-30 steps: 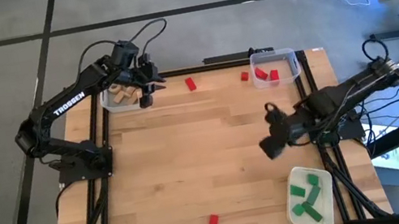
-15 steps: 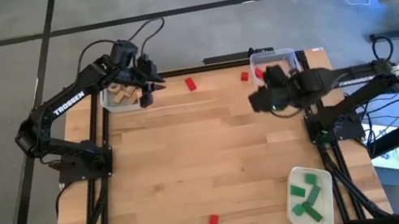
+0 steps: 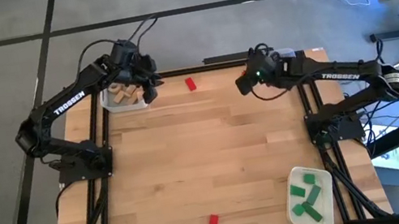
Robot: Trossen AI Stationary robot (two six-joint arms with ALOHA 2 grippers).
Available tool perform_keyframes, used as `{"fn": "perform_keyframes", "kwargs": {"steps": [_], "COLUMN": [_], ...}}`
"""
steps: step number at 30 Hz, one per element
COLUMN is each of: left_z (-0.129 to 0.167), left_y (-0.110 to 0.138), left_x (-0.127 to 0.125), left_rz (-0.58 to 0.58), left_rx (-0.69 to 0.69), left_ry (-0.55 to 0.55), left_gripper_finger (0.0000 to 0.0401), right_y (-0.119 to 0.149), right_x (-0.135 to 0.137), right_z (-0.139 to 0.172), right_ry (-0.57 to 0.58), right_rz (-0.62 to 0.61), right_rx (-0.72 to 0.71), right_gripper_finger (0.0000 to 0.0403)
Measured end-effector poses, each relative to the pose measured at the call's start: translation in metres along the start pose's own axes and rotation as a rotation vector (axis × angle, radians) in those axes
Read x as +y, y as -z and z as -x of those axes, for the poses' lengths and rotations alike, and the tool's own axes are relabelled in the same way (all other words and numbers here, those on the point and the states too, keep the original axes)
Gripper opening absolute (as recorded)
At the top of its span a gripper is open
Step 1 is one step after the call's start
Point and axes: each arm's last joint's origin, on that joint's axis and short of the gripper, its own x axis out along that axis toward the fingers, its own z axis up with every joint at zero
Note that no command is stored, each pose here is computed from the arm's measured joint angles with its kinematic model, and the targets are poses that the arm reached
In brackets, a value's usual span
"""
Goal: Sort & place blocks by color
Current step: Put the red block into the transparent bin
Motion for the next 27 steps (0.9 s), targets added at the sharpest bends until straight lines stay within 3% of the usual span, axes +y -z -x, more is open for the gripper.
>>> {"fn": "perform_keyframes", "kwargs": {"steps": [6,10,16,22,27], "left_z": [-0.002,-0.005,-0.029,-0.077,-0.106], "left_y": [-0.007,-0.015,-0.013,-0.011,0.004], "left_x": [0.004,0.007,0.011,0.011,0.016], "left_rz": [0.043,0.165,0.472,0.56,0.668], "left_rx": [-0.047,-0.122,-0.123,-0.111,-0.014], "left_ry": [-0.122,-0.166,-0.062,0.001,-0.034], "left_gripper_finger": [0.0092,0.0092,0.0092,0.0092,0.0092], "right_y": [-0.002,-0.005,-0.01,-0.01,-0.01], "right_x": [-0.013,-0.018,-0.017,-0.017,-0.017], "right_z": [-0.025,-0.032,-0.032,-0.032,-0.032], "right_ry": [-0.142,-0.219,-0.29,-0.289,-0.289], "right_rz": [-0.035,-0.045,-0.008,-0.011,-0.012], "right_rx": [0.014,0.0,-0.032,-0.036,-0.035], "right_gripper_finger": [0.0163,0.0163,0.0163,0.0163,0.0163]}}
